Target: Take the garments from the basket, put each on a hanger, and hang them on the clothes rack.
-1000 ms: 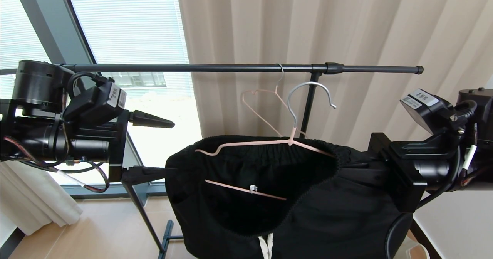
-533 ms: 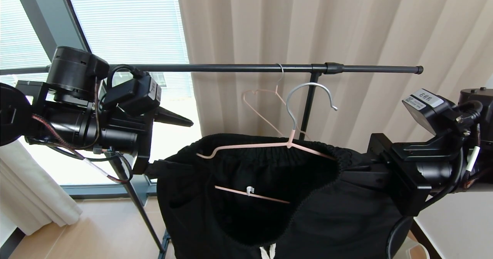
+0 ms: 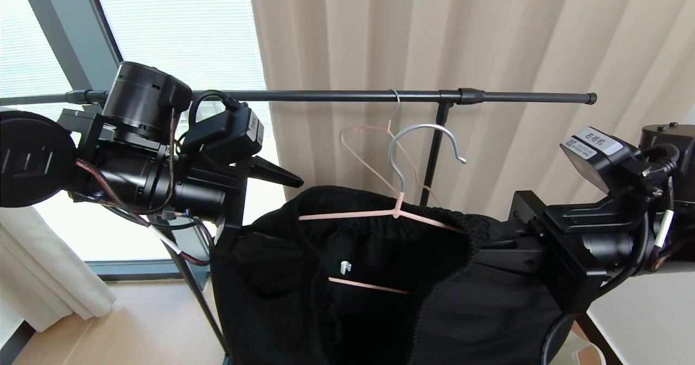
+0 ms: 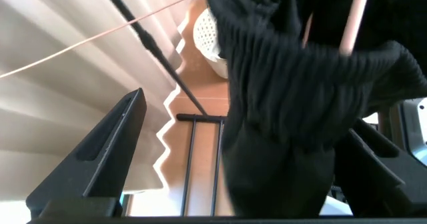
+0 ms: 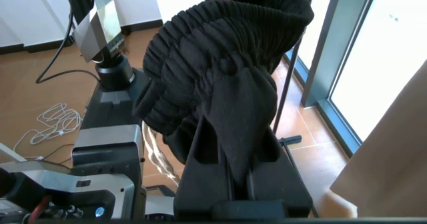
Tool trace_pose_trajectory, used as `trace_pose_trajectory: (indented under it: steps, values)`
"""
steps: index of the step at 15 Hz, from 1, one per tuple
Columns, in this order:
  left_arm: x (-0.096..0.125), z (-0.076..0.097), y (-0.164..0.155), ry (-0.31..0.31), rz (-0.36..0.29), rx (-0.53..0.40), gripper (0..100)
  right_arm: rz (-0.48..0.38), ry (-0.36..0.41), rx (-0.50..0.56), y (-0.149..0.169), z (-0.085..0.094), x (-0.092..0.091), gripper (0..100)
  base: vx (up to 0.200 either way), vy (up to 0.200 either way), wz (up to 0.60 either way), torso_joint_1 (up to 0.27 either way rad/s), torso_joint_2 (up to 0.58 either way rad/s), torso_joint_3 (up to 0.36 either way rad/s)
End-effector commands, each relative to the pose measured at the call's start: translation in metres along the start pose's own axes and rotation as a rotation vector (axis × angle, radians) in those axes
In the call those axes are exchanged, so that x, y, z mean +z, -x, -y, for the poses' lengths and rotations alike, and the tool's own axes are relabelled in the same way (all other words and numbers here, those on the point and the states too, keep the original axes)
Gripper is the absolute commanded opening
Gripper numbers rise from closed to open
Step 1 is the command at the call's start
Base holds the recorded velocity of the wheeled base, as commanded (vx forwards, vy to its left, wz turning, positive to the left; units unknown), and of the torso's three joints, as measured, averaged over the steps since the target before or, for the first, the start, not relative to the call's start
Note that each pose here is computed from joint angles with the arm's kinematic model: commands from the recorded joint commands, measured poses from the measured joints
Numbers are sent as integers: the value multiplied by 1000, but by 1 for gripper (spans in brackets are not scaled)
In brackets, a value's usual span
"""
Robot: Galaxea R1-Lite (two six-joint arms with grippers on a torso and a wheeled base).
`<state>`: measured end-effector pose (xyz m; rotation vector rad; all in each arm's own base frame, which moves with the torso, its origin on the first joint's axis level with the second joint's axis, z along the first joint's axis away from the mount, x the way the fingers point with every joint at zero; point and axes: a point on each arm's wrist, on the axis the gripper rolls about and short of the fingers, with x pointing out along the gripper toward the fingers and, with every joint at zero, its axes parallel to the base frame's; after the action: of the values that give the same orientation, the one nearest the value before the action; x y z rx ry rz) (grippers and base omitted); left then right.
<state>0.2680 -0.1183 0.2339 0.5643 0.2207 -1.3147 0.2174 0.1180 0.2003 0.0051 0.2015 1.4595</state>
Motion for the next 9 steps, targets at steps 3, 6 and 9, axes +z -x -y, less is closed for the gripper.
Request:
trace_pose_trajectory:
  steps: [3, 6, 9]
  values:
    - [0, 7, -11, 8, -9, -50, 100, 10, 18, 4, -1, 0, 5, 0, 0, 0, 0, 0, 0, 0]
    - [-2, 10, -16, 19, -48, -53, 100, 14, 23, 3, -1, 1, 7, 0, 0, 0, 0, 0, 0, 0]
    - [-3, 13, -16, 37, -65, -71, 100, 19, 36, 15, -3, -2, 11, 0, 0, 0, 0, 0, 0, 0]
